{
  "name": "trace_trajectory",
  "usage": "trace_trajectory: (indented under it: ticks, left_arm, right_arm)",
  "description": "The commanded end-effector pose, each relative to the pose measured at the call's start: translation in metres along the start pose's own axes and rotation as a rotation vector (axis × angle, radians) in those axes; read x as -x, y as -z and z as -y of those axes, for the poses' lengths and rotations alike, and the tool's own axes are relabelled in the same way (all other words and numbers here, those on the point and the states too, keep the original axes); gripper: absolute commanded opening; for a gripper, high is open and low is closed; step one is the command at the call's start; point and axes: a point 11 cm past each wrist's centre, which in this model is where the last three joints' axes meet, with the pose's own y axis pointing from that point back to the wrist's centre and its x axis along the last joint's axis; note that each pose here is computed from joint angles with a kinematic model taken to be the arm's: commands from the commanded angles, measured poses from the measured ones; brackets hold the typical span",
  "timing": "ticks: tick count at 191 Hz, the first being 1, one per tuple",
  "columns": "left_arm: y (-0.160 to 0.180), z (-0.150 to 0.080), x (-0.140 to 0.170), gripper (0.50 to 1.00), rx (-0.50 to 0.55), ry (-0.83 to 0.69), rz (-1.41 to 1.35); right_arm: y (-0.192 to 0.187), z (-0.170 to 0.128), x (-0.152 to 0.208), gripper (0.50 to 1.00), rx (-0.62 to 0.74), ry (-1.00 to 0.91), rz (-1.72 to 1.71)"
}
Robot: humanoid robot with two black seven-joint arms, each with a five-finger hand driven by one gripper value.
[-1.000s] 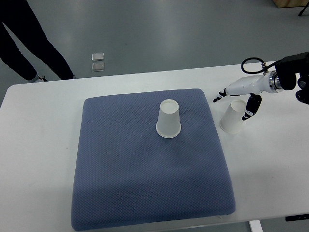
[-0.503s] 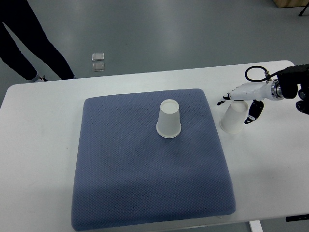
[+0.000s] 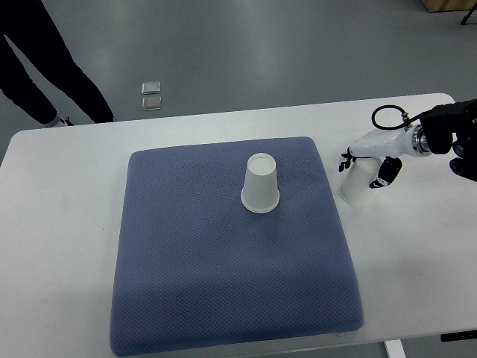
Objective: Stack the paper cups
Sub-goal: 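Lift the grasped paper cup up off the table with the right hand, then carry the cup over the cup on the pad and lower it on top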
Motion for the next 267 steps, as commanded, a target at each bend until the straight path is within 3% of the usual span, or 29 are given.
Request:
trace_trajectory:
  ticks: [1,44,108,172,240,267]
  left_arm:
    - [0.000,0.000,0.000,1.000,0.000,0.000,0.000]
    - [0.000,0.000,0.000,1.000,0.000,0.000,0.000]
    - [0.000,0.000,0.001,1.000,0.000,0.001,0.000]
    - [0.000,0.000,0.000,1.000,0.000,0.000,0.000]
    - [0.000,0.000,0.000,1.000,0.000,0.000,0.000]
    - [0.000,0.000,0.000,1.000,0.000,0.000,0.000]
  right_arm:
    - [0.000,0.001,-0.001,0.725,0.002,0.000,-0.003]
    - [-0.001,0.001,-0.001,0.619,0.005,0.004,-0.017]
    - [-0.001,-0.002,-0.013,0.609,0.005,-0.014,-0.020]
    - [-0.008,-0.040,-0.086,0.609,0.026,-0.102,-0.074]
    - [0.043,-0.067,-0.157,0.607,-0.070,-0.158,-0.180]
    - [0.068,-0.069,-0.169,0.607,-0.125,-0.143,-0.204]
